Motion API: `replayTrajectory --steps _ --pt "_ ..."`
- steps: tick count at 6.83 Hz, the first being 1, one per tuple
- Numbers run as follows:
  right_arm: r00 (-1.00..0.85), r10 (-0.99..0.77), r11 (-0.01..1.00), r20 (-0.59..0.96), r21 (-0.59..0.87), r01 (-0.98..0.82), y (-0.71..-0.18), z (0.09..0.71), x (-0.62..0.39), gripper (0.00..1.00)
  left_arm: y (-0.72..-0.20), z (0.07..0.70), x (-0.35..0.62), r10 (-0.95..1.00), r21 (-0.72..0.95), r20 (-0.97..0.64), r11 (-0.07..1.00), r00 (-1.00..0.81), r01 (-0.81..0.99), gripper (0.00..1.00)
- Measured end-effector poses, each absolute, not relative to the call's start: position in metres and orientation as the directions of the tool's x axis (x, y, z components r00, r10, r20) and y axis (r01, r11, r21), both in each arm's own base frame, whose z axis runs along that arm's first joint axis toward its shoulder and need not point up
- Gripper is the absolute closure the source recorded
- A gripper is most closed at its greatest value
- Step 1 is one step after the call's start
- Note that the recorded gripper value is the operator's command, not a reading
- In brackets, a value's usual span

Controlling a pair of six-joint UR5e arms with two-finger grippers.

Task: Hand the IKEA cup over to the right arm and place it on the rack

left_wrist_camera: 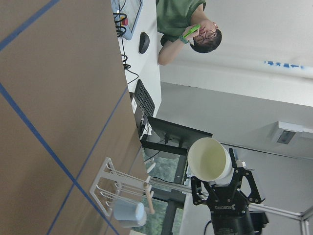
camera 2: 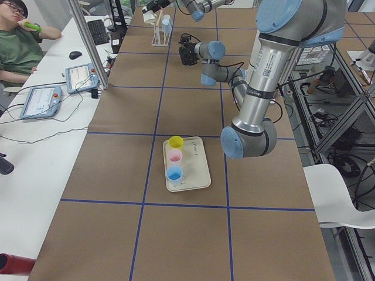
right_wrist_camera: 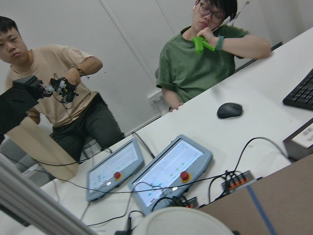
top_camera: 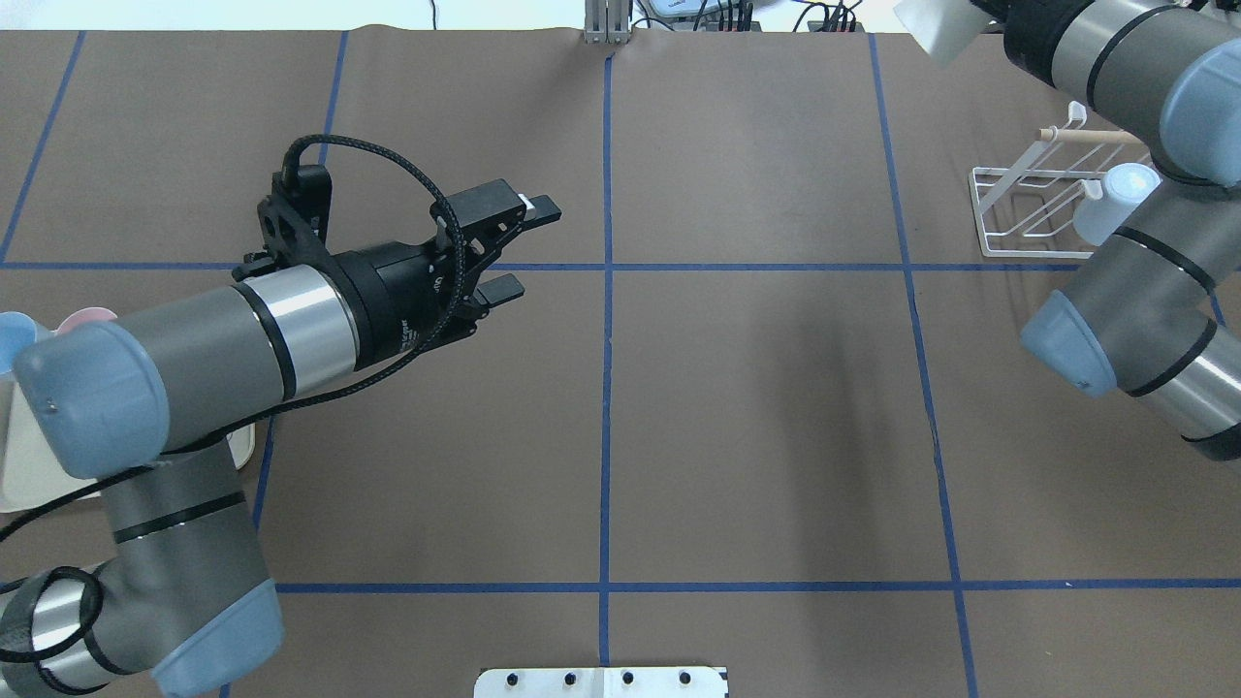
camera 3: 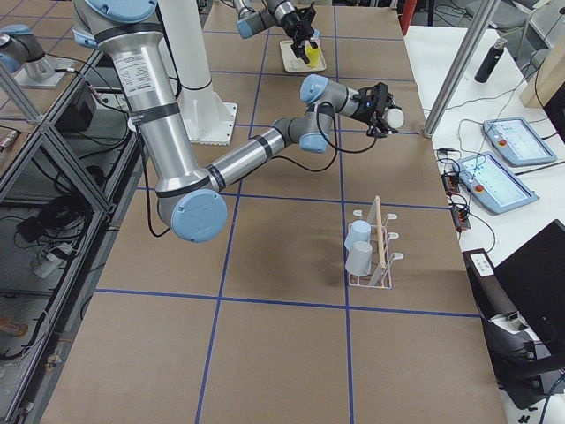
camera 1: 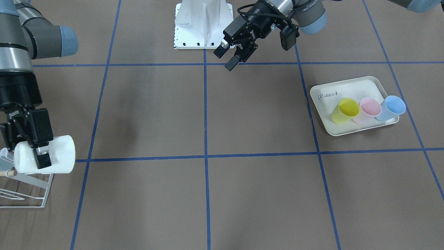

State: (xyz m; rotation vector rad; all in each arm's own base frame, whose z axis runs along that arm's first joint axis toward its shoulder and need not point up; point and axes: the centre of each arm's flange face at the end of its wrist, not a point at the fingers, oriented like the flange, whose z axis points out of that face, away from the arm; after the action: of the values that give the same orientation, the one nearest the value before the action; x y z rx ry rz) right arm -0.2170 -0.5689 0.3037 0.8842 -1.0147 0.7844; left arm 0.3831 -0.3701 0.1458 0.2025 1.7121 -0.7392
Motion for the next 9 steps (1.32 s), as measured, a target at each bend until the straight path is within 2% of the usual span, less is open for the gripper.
replayTrajectory --steps 2,4,7,9 --pt "0.585 0.245 0.382 0.773 0.477 -0.791 -0.56 0.347 -0.209 1.0 -0.371 0.14 0.36 -0.22 -0.194 -0.975 0.798 -0.024 0.57 0.0" --pt "0.715 0.28 0.396 0.641 0.601 -0.694 -0.546 0.383 -0.225 1.0 -0.375 0.149 0.35 -0.199 -0.082 -0.97 0.805 0.137 0.588 0.0" --pt "0.814 0.276 0.447 0.511 0.682 -0.58 -0.526 0.433 -0.244 1.0 -0.375 0.159 0.349 -0.203 -0.065 -0.962 0.816 0.181 0.574 0.0" --pt "0.84 0.262 0.459 0.475 0.704 -0.541 -0.515 0.439 -0.234 1.0 -0.374 0.16 0.351 -0.207 -0.069 -0.961 0.823 0.183 0.564 0.0"
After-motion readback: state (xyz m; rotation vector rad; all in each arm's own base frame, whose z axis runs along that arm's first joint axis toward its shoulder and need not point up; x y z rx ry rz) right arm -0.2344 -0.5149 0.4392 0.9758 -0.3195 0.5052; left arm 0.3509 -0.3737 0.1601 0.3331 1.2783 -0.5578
